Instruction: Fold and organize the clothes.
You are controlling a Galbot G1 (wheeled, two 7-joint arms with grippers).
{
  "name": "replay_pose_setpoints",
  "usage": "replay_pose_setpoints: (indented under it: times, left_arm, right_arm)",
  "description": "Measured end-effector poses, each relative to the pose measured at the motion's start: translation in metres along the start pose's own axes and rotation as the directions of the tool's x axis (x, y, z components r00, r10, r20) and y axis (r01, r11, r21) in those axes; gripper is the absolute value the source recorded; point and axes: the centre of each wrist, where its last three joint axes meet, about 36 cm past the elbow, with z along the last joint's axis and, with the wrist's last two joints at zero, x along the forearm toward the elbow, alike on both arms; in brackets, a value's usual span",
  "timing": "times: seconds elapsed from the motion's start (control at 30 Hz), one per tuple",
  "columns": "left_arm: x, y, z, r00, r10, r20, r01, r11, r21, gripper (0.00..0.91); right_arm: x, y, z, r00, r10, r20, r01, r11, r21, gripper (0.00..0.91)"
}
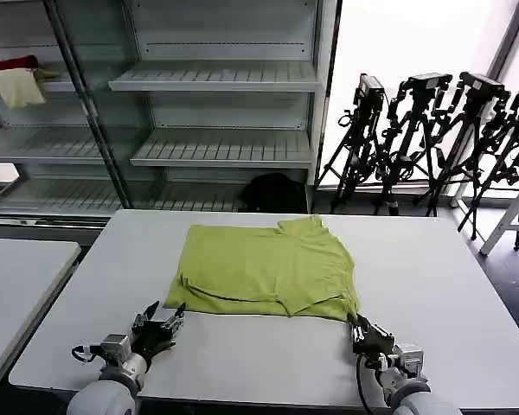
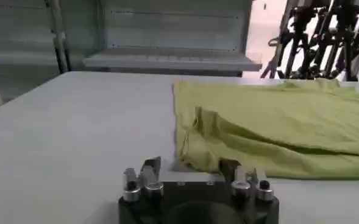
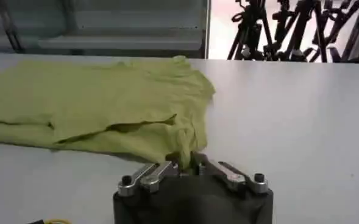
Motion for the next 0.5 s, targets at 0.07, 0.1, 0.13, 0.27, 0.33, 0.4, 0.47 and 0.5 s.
replay_pose_setpoints:
  times: [0.07, 0.1, 0.13, 0.27, 0.33, 0.4, 0.47, 0.5]
  left_arm:
    - [-0.001, -0.0003, 0.0001, 1.0, 0.001, 0.002, -0.001, 1.0, 0.002, 0.01]
    - [-0.0014, -0.0006, 0.0, 1.0, 0.002, 0.003, -0.002, 1.0, 0.003, 0.0]
    - [-0.0016, -0.0009, 0.0001, 1.0, 0.003, 0.004, -0.003, 1.0, 0.003, 0.0]
    - [-0.0018, -0.0019, 0.0006, 1.0, 0.003, 0.009, -0.003, 1.0, -0.001, 0.0]
    - [-0.0018, -0.0028, 0.0012, 1.0, 0.002, 0.012, -0.002, 1.0, -0.005, 0.0]
    - [-0.0015, -0.0037, 0.0014, 1.0, 0.0, 0.016, 0.001, 1.0, -0.008, 0.0]
    - [-0.0004, -0.004, 0.0019, 1.0, -0.007, 0.017, 0.007, 1.0, -0.016, 0.0]
    - [0.0004, -0.004, 0.0018, 1.0, -0.01, 0.017, 0.01, 1.0, -0.021, 0.0]
  right_arm:
    - [0.0008, -0.0004, -0.0005, 1.0, 0.001, 0.001, -0.001, 1.0, 0.001, 0.0]
    - [0.0012, -0.0004, -0.0007, 1.0, 0.001, 0.002, -0.001, 1.0, 0.001, 0.0]
    - [0.0016, -0.0005, -0.0008, 1.0, 0.001, 0.002, -0.001, 1.0, 0.001, 0.0]
    - [0.0036, -0.0003, -0.0013, 1.0, -0.001, 0.003, 0.001, 1.0, 0.0, 0.0]
    - [0.0047, -0.0001, -0.0017, 1.0, -0.002, 0.005, 0.002, 1.0, -0.002, 0.0]
    - [0.0054, -0.0001, -0.0018, 1.0, -0.001, 0.005, 0.001, 1.0, -0.003, 0.0]
    - [0.0063, -0.0007, -0.0023, 1.0, 0.003, 0.006, -0.003, 1.0, -0.004, 0.0]
    - [0.007, -0.0008, -0.0025, 1.0, 0.004, 0.007, -0.004, 1.0, -0.005, 0.0]
